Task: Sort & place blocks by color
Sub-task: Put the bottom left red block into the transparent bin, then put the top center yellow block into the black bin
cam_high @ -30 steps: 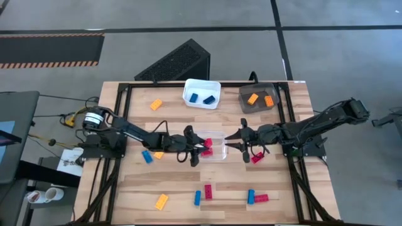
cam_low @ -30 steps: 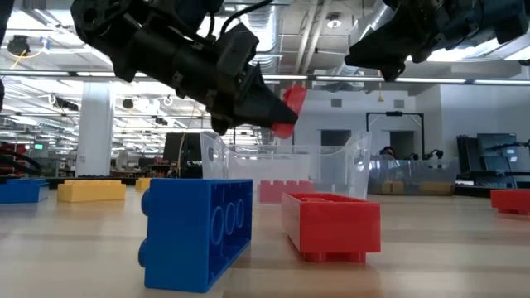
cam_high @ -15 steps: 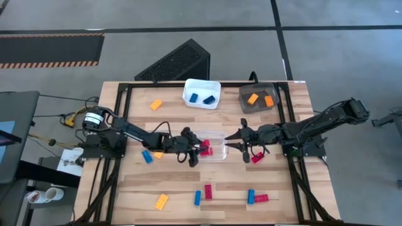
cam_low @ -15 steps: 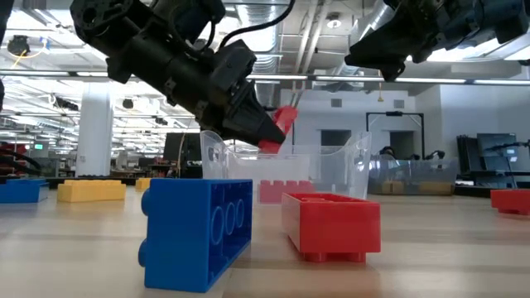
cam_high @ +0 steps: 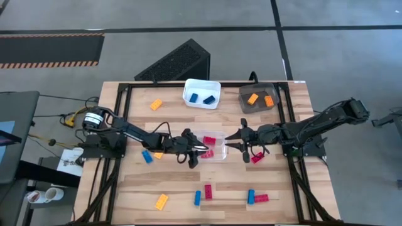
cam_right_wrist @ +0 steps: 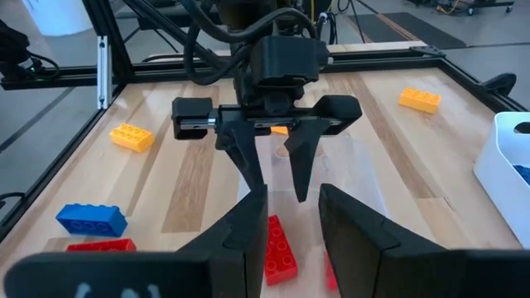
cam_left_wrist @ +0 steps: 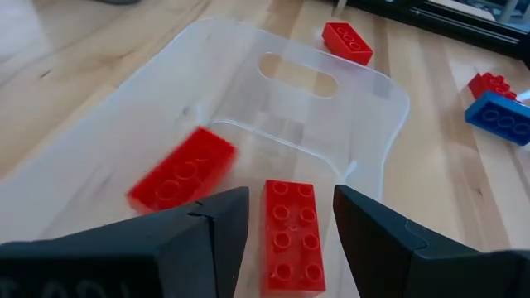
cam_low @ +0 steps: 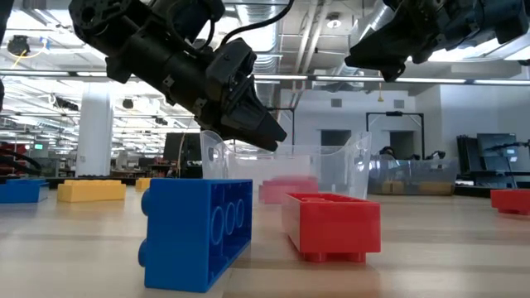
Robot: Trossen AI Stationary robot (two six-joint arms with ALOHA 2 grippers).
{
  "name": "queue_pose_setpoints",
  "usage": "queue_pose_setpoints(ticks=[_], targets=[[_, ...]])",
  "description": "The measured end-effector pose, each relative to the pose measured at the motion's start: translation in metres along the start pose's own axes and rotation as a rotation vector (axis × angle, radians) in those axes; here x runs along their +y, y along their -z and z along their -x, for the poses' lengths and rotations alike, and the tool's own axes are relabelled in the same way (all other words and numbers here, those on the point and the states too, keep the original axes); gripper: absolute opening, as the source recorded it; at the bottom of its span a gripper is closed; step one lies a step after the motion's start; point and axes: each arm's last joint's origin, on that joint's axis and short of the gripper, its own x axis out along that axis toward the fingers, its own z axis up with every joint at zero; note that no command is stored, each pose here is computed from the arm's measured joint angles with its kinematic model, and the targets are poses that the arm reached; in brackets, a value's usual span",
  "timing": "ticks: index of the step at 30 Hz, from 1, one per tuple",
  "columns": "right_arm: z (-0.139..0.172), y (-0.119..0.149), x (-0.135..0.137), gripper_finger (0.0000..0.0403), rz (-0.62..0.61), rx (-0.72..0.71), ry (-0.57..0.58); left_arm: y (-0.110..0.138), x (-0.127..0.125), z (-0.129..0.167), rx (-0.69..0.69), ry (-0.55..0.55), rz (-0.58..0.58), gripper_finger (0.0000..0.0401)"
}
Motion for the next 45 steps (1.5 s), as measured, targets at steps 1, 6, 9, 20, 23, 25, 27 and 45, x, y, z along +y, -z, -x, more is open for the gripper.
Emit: queue_pose_setpoints(ticks=[1,6,9,20,23,25,27,45], targets=[[0.000,0.000,0.000,0.0134,0.000,0.000,0.000,0.000,0.000,0.000,-0.004,0.001,0.001,0.0161],[0.000,0.001,0.000,0.0134,0.003,0.008,0.001,-0.003,-0.001,0.000,-0.028,0.001,0.007,0.0159],[0.000,0.002,0.000,0.0134,0.005,0.016,0.002,-0.003,0.000,0.000,-0.028,0.003,0.008,0.0156],[0.000,0.004,-0.001,0.0134,0.009,0.044,0.005,-0.037,-0.021,0.040,-0.168,0.092,-0.067,0.0076],[0.000,0.005,-0.001,0.0134,0.011,0.053,0.007,-0.042,-0.031,0.056,-0.196,0.083,-0.102,0.0039],[0.000,0.005,-0.001,0.0134,0.010,0.051,0.006,-0.042,-0.036,0.065,-0.208,0.057,-0.126,0.0014],[0.000,0.005,-0.001,0.0134,0.010,0.051,0.006,-0.041,-0.042,0.074,-0.214,0.027,-0.152,0.0005],[0.000,0.004,-0.001,0.0134,-0.007,0.044,0.006,-0.022,-0.031,0.140,0.012,-0.232,-0.045,0.0015]])
